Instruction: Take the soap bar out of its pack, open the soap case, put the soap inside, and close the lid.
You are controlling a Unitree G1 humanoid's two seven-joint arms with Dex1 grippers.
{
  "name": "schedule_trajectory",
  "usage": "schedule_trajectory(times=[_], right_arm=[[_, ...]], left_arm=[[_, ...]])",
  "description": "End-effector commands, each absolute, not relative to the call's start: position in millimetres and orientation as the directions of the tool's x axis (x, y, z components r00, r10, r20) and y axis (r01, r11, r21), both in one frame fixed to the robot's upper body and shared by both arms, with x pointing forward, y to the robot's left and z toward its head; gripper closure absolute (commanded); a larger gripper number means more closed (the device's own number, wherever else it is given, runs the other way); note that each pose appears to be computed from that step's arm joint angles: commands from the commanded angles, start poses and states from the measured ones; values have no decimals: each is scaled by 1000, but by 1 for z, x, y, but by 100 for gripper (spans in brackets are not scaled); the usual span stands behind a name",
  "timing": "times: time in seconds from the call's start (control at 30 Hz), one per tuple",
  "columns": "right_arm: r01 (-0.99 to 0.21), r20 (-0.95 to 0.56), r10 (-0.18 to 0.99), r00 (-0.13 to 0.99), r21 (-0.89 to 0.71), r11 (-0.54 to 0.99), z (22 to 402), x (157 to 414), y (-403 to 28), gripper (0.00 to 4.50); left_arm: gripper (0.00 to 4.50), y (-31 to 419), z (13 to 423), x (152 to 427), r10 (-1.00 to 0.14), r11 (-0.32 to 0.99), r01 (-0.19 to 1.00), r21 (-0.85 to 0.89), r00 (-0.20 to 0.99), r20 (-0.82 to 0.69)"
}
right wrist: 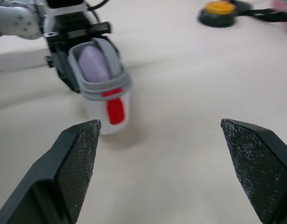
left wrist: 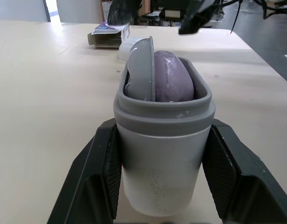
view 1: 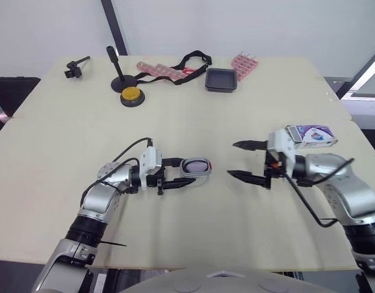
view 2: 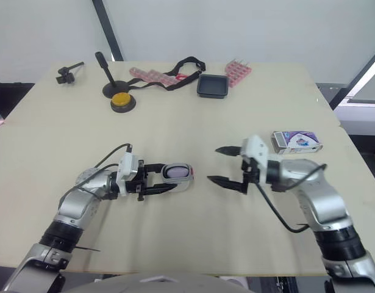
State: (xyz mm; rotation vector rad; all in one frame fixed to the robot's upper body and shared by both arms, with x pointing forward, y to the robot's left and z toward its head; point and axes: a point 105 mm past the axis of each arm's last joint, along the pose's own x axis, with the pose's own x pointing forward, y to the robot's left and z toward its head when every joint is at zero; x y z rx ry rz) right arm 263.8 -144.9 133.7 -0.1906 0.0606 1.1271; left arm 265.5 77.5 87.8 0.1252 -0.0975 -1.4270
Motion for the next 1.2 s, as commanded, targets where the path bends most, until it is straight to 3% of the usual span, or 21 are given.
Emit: schedule_trajectory(times=[0.03,0.33,0.43,0.6,0.77,0.9,1.07,1.2], right_arm=[[-821,-71,826,559,-184,540,151,251,-185,6],[-499,-62,496,866,-144,854,124,217,-286,6],[-419,-100,409,907,-122,900,106,201,-307,6],[-391,-181,369,912,-102,915,86,181,-322,6],[-452,-286,399,871,-151,879,88,184,-330,6],[-554,-385,451,805,-217,803,109,209,-330,6],[-728,-520,554,650,-216,651,130,237,-304,6],[-784,-613,558,559,-173,596,127,250,-292,6]], left_arm=[[258,82,85,263,-989,138,977,160,144,-30],[258,81,86,263,-989,141,973,185,148,-23],[258,79,87,263,-989,142,972,185,148,-18],[258,76,89,261,-990,133,974,183,138,-12],[258,72,93,259,-992,123,976,182,125,4],[258,68,98,258,-994,114,977,180,111,24],[258,63,99,253,-996,90,982,167,83,44],[258,59,97,252,-997,71,985,157,65,47]])
